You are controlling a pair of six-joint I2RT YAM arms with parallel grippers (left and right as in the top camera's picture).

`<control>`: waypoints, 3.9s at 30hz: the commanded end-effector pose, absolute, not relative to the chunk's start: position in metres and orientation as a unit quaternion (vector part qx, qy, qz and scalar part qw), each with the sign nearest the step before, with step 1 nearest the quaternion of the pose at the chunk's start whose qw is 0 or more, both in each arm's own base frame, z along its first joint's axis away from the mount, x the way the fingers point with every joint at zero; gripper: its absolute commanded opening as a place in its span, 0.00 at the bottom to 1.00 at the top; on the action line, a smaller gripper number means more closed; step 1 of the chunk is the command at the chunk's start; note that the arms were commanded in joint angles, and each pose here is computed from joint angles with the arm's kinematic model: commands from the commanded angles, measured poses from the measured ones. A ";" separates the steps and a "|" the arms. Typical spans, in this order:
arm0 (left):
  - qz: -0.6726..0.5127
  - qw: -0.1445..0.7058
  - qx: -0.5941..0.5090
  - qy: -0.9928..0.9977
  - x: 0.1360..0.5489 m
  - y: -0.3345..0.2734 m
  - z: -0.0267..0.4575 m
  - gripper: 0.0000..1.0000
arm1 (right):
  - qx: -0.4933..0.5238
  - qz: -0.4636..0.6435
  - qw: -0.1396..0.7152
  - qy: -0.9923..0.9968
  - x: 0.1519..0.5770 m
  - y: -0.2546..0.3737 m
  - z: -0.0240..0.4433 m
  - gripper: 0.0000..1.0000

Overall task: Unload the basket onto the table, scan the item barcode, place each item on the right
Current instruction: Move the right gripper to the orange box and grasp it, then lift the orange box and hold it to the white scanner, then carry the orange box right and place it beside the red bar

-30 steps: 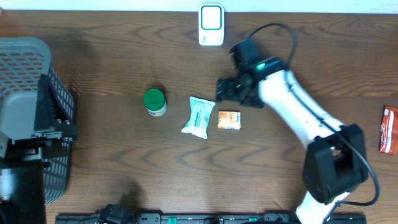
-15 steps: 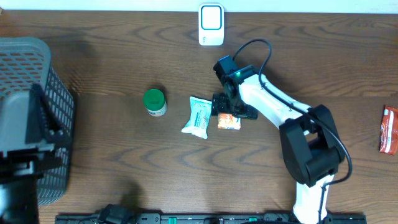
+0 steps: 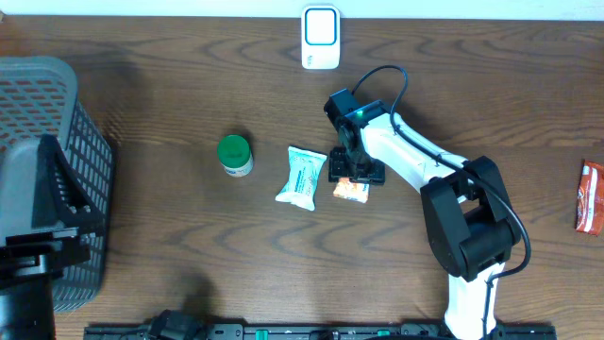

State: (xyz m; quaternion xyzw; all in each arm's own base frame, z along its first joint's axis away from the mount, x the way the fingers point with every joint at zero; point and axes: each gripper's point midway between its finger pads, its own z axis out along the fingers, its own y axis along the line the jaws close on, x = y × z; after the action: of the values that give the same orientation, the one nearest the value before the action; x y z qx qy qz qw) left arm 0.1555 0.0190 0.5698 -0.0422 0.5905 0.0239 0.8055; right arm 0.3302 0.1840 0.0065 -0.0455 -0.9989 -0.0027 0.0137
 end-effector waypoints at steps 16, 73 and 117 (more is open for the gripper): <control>0.021 0.805 -0.041 0.591 0.155 0.018 0.569 0.84 | -0.019 -0.083 0.219 -0.972 0.277 0.165 0.090 0.61; 0.029 0.784 -0.031 0.620 0.169 0.014 0.548 0.84 | 0.001 -0.177 -0.570 -0.802 0.646 0.228 0.199 0.44; 0.021 0.807 -0.042 0.589 0.177 0.011 0.550 0.84 | -0.345 0.330 -0.170 -0.862 0.381 -0.217 0.174 0.52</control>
State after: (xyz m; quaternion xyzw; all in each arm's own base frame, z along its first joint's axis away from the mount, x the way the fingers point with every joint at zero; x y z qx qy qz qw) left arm 0.1845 0.0098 0.5444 -0.0389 0.5999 0.0266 0.7987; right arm 0.4056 -0.1860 0.2142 -0.2971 -0.8645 0.3424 -0.2168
